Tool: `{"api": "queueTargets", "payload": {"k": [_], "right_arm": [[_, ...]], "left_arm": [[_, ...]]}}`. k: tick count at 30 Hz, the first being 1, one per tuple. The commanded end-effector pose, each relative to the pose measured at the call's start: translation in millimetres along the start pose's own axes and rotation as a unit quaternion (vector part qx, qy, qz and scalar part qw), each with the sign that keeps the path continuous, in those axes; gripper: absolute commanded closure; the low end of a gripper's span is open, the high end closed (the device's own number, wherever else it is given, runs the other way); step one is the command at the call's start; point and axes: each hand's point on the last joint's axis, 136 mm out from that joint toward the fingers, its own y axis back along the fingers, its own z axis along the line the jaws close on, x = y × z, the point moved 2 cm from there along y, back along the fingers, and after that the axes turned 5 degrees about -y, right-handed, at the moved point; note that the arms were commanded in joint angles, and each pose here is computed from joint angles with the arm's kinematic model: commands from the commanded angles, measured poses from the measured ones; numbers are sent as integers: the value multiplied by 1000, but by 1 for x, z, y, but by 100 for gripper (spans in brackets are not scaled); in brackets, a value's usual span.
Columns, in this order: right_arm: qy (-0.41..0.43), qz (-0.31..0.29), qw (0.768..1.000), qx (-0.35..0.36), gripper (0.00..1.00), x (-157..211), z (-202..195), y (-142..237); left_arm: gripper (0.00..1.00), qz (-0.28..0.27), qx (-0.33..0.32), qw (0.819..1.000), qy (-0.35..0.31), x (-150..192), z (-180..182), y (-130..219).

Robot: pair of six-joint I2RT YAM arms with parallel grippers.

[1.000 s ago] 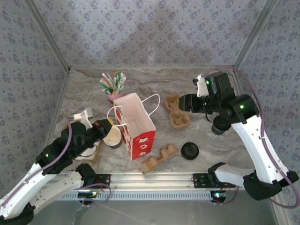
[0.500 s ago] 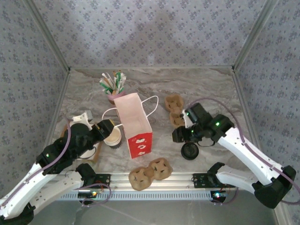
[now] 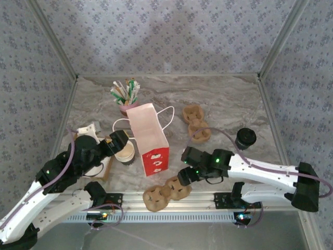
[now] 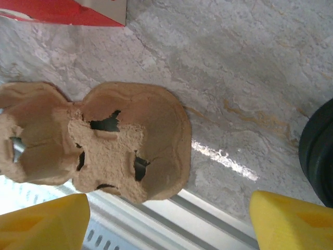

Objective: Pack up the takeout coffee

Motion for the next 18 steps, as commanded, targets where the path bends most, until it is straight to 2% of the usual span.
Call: {"api": "queueTargets", "payload": {"k": [1,7,18], "right_arm": [[10,-37,999,31,15,-7,3,-9],[47,-43,997,50,12,-2,22,-21],[88,-14,994,66,4,11,46,-49]], "left_arm": [[0,-8,-10,1000,-13,-7,2,9],[1,-3,-20,1000,-20,-6,7,15],[1,0,-17,1000,-20,-4,11,23]]}}
